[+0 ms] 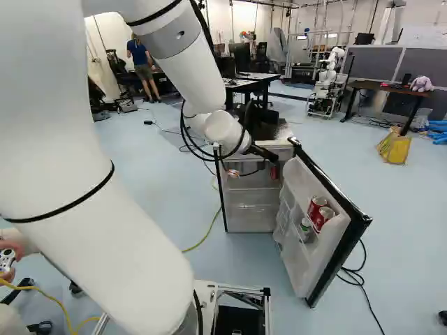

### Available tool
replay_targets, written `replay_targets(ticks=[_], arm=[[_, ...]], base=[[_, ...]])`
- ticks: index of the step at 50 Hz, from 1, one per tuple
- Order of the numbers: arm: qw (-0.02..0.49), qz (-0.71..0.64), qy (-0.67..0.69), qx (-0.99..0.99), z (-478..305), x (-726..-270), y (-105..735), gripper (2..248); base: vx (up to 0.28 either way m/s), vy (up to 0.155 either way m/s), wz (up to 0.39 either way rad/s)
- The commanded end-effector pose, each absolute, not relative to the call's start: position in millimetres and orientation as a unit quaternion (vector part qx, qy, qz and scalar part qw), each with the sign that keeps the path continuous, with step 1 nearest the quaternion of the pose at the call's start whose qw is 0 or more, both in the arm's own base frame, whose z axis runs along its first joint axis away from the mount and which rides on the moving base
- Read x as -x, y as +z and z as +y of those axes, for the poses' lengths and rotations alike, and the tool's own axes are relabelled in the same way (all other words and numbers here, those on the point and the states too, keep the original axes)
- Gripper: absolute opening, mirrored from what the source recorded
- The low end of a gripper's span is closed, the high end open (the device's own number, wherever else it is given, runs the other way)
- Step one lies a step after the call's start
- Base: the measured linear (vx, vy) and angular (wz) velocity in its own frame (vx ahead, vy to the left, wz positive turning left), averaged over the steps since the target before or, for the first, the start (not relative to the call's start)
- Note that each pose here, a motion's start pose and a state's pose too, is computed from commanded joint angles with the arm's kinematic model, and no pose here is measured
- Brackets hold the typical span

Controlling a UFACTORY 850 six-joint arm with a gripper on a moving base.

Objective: Grab a drink from the fridge

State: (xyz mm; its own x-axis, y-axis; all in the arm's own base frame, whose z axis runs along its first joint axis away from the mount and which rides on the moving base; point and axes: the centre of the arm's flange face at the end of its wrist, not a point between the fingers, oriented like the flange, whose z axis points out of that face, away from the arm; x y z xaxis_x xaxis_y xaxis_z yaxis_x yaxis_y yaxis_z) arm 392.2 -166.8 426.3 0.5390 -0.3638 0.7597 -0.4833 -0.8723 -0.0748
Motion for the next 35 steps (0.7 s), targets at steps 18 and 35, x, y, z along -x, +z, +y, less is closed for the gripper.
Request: replay_targets(ticks=[18, 35], arm=[[0.088, -0.266, 0.433, -0.857, -193, -388, 446, 247], [0.103, -0.286, 0.449, -0.84, -218, -385, 465, 247]], base=[[0.0, 0.0, 0.0], [0.0, 0.0, 0.0]])
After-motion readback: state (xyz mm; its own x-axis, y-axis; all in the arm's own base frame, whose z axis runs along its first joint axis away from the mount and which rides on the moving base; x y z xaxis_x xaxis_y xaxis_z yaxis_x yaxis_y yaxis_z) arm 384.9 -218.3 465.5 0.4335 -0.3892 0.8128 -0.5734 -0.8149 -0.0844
